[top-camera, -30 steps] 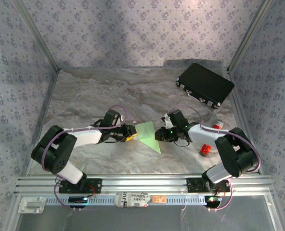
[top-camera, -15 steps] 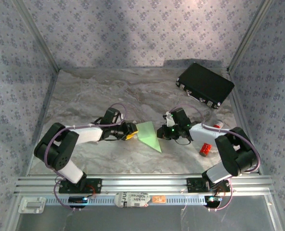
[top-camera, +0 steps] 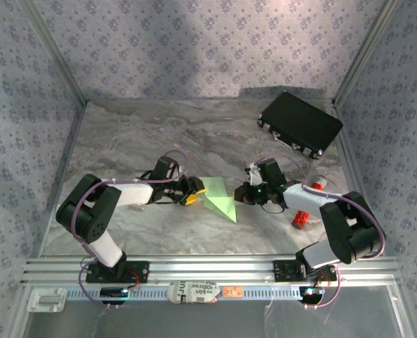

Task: Fold a paper plane with a square sheet of paper (pick it up from the middle)
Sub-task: Fourth fold the wing at the center of the table.

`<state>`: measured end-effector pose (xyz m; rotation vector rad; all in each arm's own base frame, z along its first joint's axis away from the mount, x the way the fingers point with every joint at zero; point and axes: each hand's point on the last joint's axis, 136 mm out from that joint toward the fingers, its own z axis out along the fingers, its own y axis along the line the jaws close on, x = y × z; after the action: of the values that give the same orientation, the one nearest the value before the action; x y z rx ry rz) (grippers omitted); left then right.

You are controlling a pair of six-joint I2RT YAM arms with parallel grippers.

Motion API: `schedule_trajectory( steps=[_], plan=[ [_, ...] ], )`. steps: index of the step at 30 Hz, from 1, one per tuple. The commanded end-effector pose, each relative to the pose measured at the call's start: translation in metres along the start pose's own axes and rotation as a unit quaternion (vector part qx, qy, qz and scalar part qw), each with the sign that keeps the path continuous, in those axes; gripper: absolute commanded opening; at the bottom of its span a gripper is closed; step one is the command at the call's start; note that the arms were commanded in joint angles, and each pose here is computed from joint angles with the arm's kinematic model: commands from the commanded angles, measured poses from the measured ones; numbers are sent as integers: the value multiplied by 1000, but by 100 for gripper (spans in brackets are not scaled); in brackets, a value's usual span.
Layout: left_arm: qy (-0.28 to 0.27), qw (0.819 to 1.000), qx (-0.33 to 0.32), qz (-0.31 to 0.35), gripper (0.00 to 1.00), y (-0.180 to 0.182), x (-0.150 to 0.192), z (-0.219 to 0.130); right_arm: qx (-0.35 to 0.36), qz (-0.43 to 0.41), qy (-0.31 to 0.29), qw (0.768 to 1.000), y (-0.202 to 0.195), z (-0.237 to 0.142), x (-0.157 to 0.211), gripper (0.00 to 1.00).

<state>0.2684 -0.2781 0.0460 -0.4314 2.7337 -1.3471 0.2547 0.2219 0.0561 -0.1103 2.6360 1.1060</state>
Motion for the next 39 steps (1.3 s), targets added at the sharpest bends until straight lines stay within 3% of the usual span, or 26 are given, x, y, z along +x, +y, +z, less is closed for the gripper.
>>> schedule_trajectory(
  steps=[1,11,15,19,24,26,30,33,39],
  plan=[
    [3,999,34,10,57,-22,-6,1,-14,-5,-2,1000,5,-4,1,7],
    [6,999,47,16,57,-31,-6,7,-13,-4,-3,1000,4,-4,1,7],
    [17,998,48,20,48,-34,-5,16,-11,-3,-3,1000,3,-4,1,7],
    [24,998,52,19,32,-38,-4,22,-10,-1,-2,1000,2,-3,2,8],
    [20,998,60,17,14,-41,-5,21,35,-24,-20,999,-2,-10,2,28],
    [20,998,64,18,13,-43,-4,20,73,-45,-37,996,-4,-17,3,34],
    [17,997,69,21,14,-47,-4,16,139,-100,-82,982,-5,-35,4,39],
    [17,997,72,24,18,-51,-4,14,149,-165,-109,969,7,-37,8,40],
    [17,996,80,29,19,-57,-4,12,167,-327,-170,915,30,-20,26,41]
  ],
)
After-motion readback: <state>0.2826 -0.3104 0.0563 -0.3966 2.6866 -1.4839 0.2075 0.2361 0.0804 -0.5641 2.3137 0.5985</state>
